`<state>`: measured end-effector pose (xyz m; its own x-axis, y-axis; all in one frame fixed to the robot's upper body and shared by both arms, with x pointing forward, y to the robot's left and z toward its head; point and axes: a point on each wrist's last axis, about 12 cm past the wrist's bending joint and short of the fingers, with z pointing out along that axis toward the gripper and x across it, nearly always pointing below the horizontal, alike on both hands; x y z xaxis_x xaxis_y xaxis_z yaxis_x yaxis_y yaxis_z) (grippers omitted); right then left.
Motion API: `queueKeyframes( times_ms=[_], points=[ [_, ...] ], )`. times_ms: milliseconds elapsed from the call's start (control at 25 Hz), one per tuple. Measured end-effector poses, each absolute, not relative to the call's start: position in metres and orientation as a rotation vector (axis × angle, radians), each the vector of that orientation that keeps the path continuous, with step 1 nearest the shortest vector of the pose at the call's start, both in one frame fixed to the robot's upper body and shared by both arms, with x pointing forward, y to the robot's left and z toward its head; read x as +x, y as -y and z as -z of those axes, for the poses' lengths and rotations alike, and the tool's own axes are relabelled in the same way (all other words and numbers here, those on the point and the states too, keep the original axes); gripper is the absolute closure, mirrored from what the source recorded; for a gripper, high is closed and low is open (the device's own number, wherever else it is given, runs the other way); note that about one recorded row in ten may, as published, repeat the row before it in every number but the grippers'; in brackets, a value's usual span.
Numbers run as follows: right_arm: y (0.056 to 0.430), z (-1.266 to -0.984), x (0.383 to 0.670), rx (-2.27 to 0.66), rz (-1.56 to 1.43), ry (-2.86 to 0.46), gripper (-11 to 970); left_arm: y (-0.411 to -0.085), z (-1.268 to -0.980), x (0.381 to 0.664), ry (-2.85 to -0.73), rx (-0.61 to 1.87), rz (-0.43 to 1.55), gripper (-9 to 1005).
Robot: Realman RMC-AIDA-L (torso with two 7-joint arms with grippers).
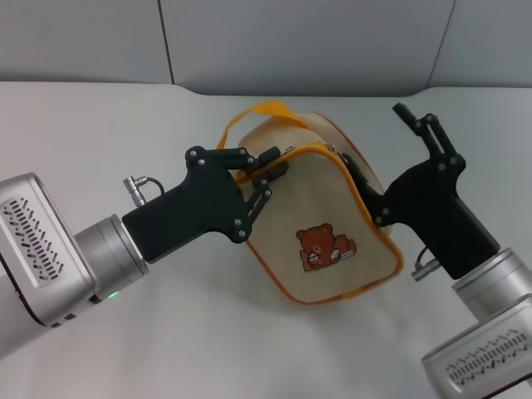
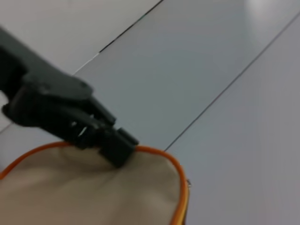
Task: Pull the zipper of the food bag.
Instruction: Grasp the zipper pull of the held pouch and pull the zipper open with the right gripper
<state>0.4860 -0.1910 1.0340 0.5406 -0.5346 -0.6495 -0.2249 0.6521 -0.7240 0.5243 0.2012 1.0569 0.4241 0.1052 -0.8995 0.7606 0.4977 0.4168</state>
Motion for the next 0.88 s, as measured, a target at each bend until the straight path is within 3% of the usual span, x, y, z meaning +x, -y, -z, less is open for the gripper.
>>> queueKeyframes(
  times_ms=[880],
  points=[
    [0.175, -1.038, 0.472, -0.78, 0.16, -1.04, 199, -0.199, -1.056, 0.525, -1.087, 0.98, 0.512, 908]
  ],
)
